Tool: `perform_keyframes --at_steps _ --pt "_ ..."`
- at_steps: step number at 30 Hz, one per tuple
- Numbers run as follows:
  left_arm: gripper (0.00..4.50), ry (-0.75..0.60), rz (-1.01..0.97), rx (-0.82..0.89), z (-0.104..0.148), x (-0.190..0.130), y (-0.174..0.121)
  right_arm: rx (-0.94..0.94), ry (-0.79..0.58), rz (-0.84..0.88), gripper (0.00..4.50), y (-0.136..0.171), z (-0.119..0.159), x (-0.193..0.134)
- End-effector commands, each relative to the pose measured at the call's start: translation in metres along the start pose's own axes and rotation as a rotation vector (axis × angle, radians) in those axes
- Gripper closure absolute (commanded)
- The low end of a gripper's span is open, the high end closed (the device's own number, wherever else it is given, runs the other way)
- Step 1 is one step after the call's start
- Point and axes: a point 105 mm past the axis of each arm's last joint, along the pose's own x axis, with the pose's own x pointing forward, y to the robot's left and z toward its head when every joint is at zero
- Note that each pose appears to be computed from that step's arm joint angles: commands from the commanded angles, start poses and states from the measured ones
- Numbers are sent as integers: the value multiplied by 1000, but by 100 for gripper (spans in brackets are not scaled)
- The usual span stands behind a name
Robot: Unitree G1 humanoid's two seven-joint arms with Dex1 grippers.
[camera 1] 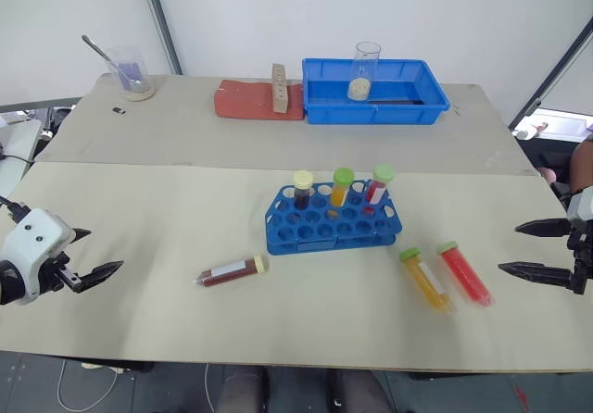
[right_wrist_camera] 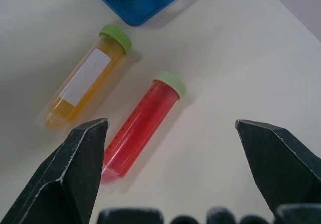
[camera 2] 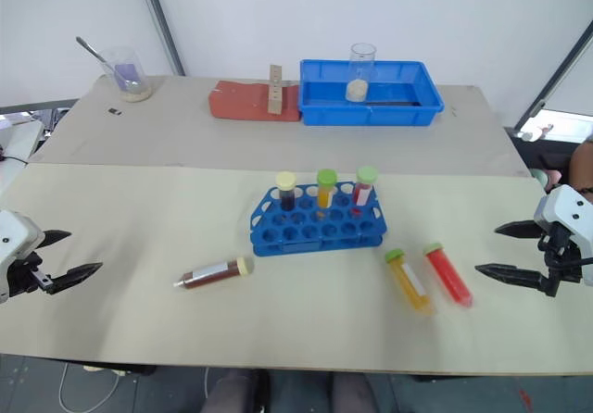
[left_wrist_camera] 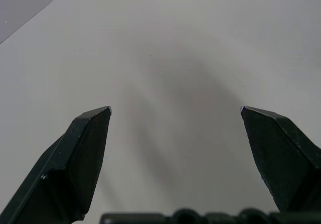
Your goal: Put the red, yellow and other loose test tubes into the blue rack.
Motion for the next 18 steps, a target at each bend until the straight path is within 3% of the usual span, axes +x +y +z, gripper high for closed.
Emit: perform_keyframes --at_steps 1,10,18 --pt "7 -5 13 25 7 -3 5 -29 -26 -39 0 -6 5 -10" --pt "7 1 1 32 7 -2 5 -27 -20 -46 0 -8 0 -13" --pt "7 -79 -30 19 17 -3 3 -28 -24 -48 0 -9 0 -11"
